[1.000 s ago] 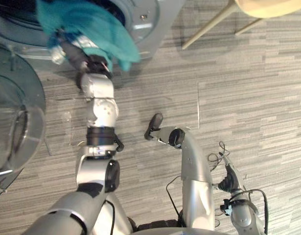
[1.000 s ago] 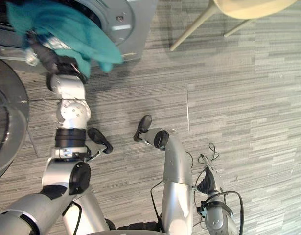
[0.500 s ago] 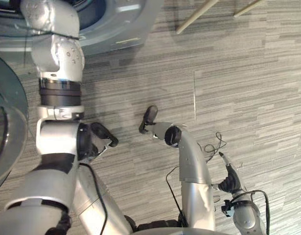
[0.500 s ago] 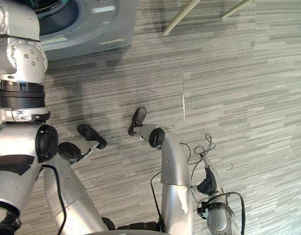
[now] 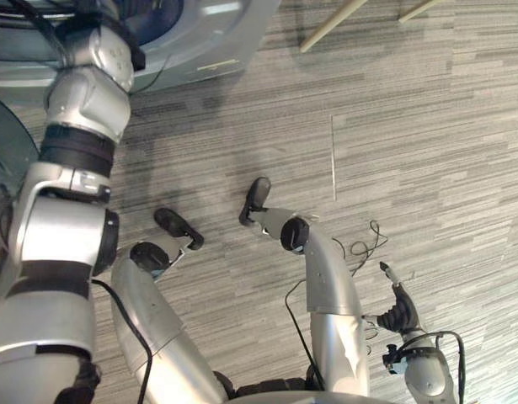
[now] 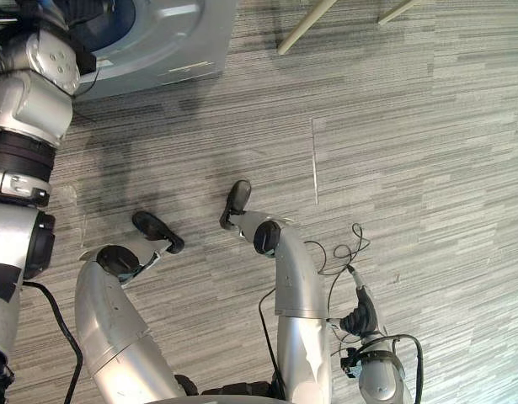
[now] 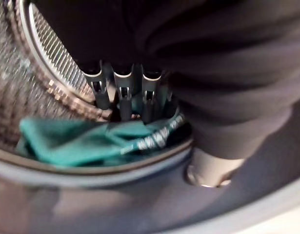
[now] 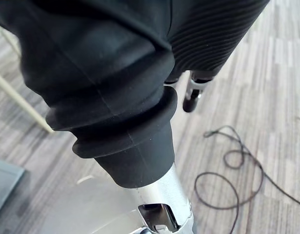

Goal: Pick up the laundry basket with both hands and put the clothes into the washing machine.

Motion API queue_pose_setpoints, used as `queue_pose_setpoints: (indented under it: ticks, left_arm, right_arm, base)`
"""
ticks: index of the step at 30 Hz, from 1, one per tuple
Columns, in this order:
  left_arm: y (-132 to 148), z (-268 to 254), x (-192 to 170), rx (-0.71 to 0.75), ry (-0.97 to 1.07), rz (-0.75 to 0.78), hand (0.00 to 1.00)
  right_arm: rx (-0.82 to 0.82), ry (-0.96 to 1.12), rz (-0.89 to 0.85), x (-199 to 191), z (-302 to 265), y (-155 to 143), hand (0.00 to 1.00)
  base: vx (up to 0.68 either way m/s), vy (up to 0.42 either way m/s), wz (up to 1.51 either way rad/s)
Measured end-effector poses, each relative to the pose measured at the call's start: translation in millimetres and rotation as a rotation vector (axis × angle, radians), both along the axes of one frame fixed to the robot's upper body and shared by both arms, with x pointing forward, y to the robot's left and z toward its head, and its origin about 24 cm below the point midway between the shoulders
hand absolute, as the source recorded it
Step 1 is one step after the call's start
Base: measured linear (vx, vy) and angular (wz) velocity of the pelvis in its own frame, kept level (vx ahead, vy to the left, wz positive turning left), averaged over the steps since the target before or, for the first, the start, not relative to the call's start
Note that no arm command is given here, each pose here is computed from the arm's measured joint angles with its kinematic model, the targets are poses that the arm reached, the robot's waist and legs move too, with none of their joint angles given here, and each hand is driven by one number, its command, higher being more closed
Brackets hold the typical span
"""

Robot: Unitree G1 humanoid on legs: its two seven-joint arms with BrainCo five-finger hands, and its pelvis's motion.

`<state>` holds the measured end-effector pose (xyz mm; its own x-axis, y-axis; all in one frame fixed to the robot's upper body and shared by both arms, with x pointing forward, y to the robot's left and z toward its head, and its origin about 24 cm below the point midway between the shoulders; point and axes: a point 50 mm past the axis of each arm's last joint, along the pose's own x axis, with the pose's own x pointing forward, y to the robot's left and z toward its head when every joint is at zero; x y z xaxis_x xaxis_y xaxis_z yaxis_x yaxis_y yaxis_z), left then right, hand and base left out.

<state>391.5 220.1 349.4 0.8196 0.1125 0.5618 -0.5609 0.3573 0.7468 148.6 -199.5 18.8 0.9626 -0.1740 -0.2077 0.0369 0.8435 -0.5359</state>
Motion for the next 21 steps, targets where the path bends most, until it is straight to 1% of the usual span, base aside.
queue_pose_setpoints:
  ticks: [1,2,3,4,5,6,7,8,9,11,14,15,16,17,18,19,20,21]
  left_arm:
    - [1.6,-1.5,1.2,-0.147,-0.012,-0.048,0.0]
    - [3.2,-0.9,0.9,-0.23,-0.029,-0.076,0.0]
    - [10.7,0.5,-1.0,-0.531,-0.11,-0.176,0.0]
    - [13.8,1.3,-1.8,-0.64,-0.14,-0.212,0.0]
    - [19.9,3.0,-3.5,-0.879,-0.2,-0.3,0.0]
    - [23.2,4.0,-4.6,-0.971,-0.226,-0.333,0.0]
    - [29.3,7.2,-7.1,-1.129,-0.272,-0.399,0.0]
    - [33.1,10.1,-9.0,-1.212,-0.304,-0.437,0.0]
    - [37.3,12.9,-11.3,-1.282,-0.336,-0.479,0.0]
    - [40.0,11.9,-11.8,-1.324,-0.346,-0.499,0.0]
    - [51.2,-9.3,-10.3,-1.347,-0.336,-0.449,0.0]
    - [60.1,-32.0,-8.9,-1.352,-0.312,-0.381,0.0]
    - [74.4,-69.2,-9.9,-1.375,-0.278,-0.278,0.0]
    - [78.1,-77.9,-10.8,-1.383,-0.27,-0.254,0.0]
    - [92.8,-116.7,-17.0,-1.42,-0.239,-0.154,0.0]
    - [105.0,-169.5,-28.8,-1.476,-0.181,-0.035,0.0]
    - [108.4,-197.6,-37.0,-1.503,-0.146,0.033,0.0]
    - [108.8,-252.8,-56.4,-1.557,-0.06,0.158,0.0]
  right_arm:
    - [0.005,-0.002,0.002,0.3,0.2,0.2,0.0]
    - [0.007,-0.004,0.003,0.4,0.4,0.3,0.0]
    - [0.009,-0.01,0.006,0.7,0.9,0.8,0.0]
    - [0.012,-0.012,0.005,0.7,1.0,0.8,0.0]
    - [0.017,-0.012,0.003,0.7,1.0,0.5,0.0]
    - [0.017,-0.013,0.002,0.6,1.0,0.4,0.0]
    - [0.017,-0.013,0.0,0.4,1.0,0.0,0.0]
    - [0.015,-0.013,0.002,0.4,1.1,-0.2,0.0]
    - [0.013,-0.016,-0.001,0.4,1.3,-0.5,0.0]
    - [0.013,-0.019,-0.006,0.5,1.3,-0.5,0.0]
    - [0.014,-0.026,-0.005,2.5,2.0,0.2,0.0]
    - [0.018,-0.034,-0.005,4.2,3.0,0.8,0.0]
    - [0.053,-0.088,0.01,10.8,8.9,4.9,0.0]
    - [0.07,-0.108,0.019,12.7,10.9,7.5,0.0]
    - [0.132,-0.206,0.08,27.1,23.3,23.2,0.0]
    - [0.192,-0.296,0.142,40.9,36.1,41.8,0.0]
    - [0.217,-0.329,0.171,45.7,41.3,50.6,0.0]
    - [0.251,-0.371,0.202,50.5,47.9,61.0,0.0]
  base:
    - [-0.03,-0.12,-0.08]
    - [-0.04,-0.134,-0.08]
    - [-0.03,-0.094,-0.04]
    - [-0.03,-0.097,0.0]
    - [-0.03,-0.086,0.04]
    - [-0.05,-0.113,0.05]
    - [-0.05,-0.114,0.03]
    - [-0.06,-0.114,0.03]
    - [-0.05,-0.09,0.02]
    - [-0.08,-0.133,0.03]
    - [-0.06,-0.103,0.03]
    - [-0.06,-0.139,0.09]
    - [-0.05,-0.143,0.1]
    - [-0.03,-0.127,0.09]
    - [0.0,-0.106,0.03]
    - [0.01,-0.108,0.02]
    - [0.03,-0.131,-0.01]
    - [0.11,-0.155,0.09]
